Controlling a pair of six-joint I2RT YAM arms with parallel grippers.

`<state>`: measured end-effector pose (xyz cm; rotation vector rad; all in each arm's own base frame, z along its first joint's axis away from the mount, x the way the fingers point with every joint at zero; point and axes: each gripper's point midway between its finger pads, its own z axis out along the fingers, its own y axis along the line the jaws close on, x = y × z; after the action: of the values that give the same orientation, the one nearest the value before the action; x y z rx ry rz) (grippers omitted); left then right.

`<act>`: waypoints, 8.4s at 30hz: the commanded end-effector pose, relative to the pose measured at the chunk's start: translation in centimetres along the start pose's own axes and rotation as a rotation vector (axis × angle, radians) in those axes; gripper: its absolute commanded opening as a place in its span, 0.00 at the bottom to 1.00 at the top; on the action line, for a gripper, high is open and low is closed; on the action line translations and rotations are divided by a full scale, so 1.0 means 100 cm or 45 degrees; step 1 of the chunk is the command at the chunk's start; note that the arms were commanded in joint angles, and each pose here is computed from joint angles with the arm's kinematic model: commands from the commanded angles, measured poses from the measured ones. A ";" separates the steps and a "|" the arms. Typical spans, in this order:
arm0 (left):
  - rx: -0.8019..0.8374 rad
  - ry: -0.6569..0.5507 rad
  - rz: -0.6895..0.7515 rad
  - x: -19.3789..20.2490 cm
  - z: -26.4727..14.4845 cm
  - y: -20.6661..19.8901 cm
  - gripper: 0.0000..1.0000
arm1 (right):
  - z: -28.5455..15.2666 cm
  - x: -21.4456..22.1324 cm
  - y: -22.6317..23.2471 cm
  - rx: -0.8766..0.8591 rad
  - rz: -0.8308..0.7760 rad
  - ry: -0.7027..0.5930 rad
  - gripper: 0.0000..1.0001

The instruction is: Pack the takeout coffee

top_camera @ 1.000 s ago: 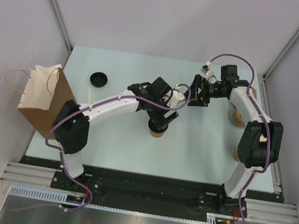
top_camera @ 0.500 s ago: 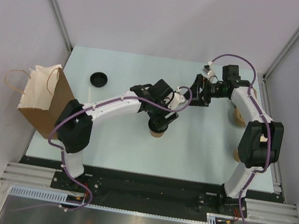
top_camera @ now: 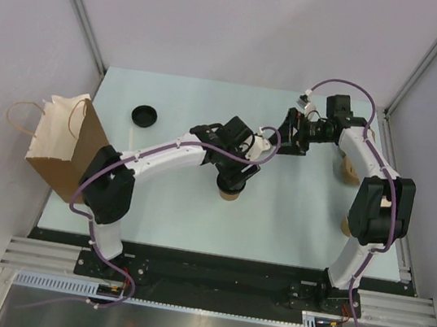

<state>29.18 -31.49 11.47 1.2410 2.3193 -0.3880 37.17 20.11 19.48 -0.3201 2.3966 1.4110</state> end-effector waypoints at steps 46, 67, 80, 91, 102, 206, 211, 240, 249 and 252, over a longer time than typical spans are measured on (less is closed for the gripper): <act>-0.405 -0.168 -0.476 0.018 -0.048 0.312 0.52 | 0.001 -0.004 0.000 -0.038 0.013 -0.012 1.00; -0.548 -0.424 -0.413 -0.051 -0.166 0.303 0.99 | -0.033 -0.020 0.021 0.024 -0.140 -0.070 1.00; -0.731 -0.618 -0.389 -0.037 -0.322 0.228 0.99 | -0.124 -0.017 0.032 0.259 -0.259 -0.252 1.00; -1.038 -0.618 -0.590 0.087 -0.402 0.191 0.99 | -0.148 0.021 0.052 0.378 -0.332 -0.308 1.00; -1.185 -0.406 -0.798 0.190 -0.387 0.209 0.99 | -0.151 0.030 0.057 0.387 -0.334 -0.342 1.00; -0.269 -0.450 -0.263 -0.121 -0.132 -0.021 0.73 | -0.170 0.017 0.030 0.383 -0.194 -0.430 1.00; -0.215 -0.481 -0.224 -0.129 -0.141 -0.027 0.42 | -0.170 0.020 0.029 0.393 -0.197 -0.422 1.00; -0.351 -0.477 -0.039 -0.079 -0.119 0.059 0.00 | -0.167 0.018 0.026 0.364 -0.175 -0.415 1.00; -0.356 -0.566 -0.117 -0.092 -0.159 0.055 0.00 | -0.168 0.018 0.028 0.354 -0.174 -0.423 0.99; -0.367 -0.587 -0.122 -0.097 -0.169 0.056 0.00 | -0.168 0.018 0.029 0.354 -0.181 -0.422 1.00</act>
<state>33.78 -28.11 26.47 0.8947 2.0191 -0.2985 31.72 6.60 27.70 -0.1433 2.2419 0.9618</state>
